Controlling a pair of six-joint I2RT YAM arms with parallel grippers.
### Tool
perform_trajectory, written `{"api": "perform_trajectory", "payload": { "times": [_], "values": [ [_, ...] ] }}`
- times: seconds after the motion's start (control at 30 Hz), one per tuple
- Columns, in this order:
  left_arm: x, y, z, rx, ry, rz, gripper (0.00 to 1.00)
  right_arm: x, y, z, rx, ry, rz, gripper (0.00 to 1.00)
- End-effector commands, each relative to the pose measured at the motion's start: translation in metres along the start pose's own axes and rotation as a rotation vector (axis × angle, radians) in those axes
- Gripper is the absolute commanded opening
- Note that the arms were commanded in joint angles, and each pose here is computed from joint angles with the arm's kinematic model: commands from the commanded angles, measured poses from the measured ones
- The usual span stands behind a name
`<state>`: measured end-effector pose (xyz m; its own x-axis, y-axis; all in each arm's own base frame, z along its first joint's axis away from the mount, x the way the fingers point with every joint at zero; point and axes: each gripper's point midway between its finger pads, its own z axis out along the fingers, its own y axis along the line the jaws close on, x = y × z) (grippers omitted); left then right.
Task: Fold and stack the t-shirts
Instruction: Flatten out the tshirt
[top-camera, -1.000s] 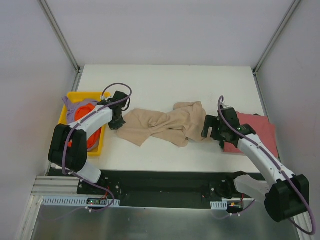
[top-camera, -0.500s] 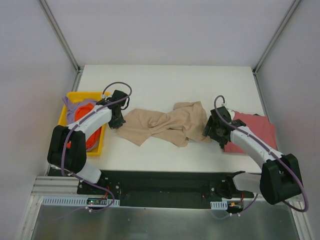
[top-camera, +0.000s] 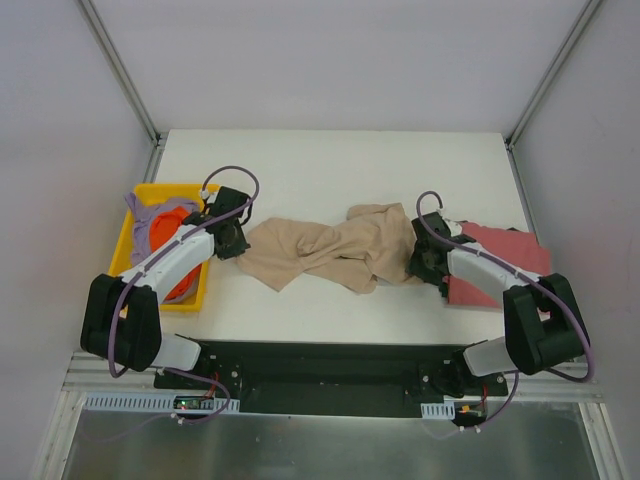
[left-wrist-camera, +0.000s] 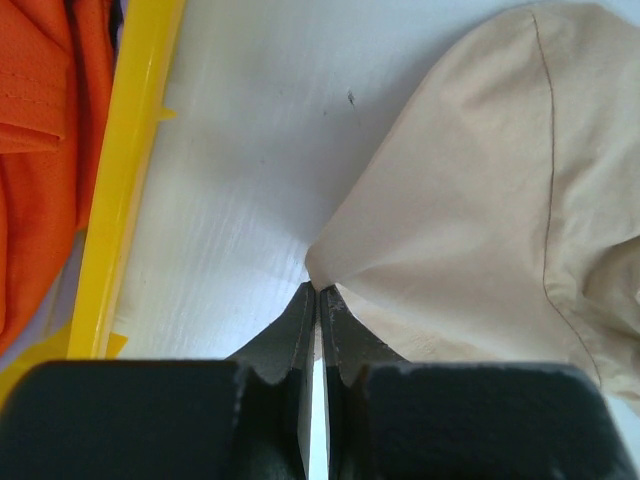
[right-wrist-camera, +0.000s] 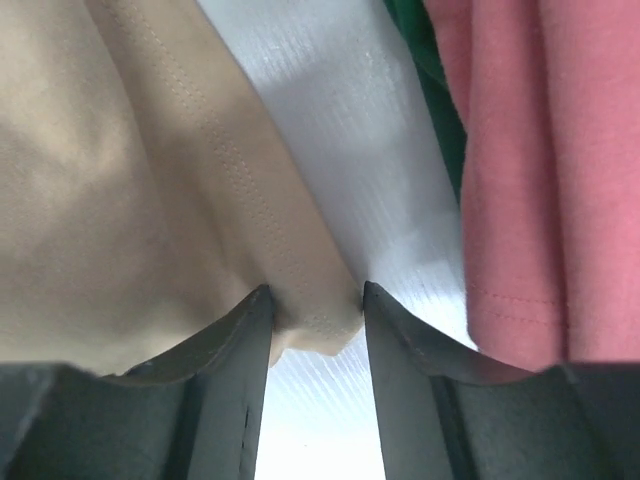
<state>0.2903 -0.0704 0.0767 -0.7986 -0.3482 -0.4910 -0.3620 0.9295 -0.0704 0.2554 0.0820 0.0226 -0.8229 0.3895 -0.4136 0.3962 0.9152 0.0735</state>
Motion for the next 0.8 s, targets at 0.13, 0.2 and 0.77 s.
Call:
{"api": "perform_trajectory", "payload": {
  "times": [0.13,0.2,0.77],
  "values": [
    [-0.007,-0.015,-0.009,0.136,-0.060,0.007,0.00,0.011,0.001,0.011,-0.014,0.018,0.052,0.27],
    [-0.008,-0.019,-0.009,0.158,-0.057,0.015,0.00,0.010,0.001,0.009,-0.015,0.013,0.043,0.15],
    [-0.123,-0.028,-0.172,0.383,-0.545,-0.139,0.00,-0.093,0.008,-0.161,-0.232,-0.405,-0.212,0.01]
  ]
}}
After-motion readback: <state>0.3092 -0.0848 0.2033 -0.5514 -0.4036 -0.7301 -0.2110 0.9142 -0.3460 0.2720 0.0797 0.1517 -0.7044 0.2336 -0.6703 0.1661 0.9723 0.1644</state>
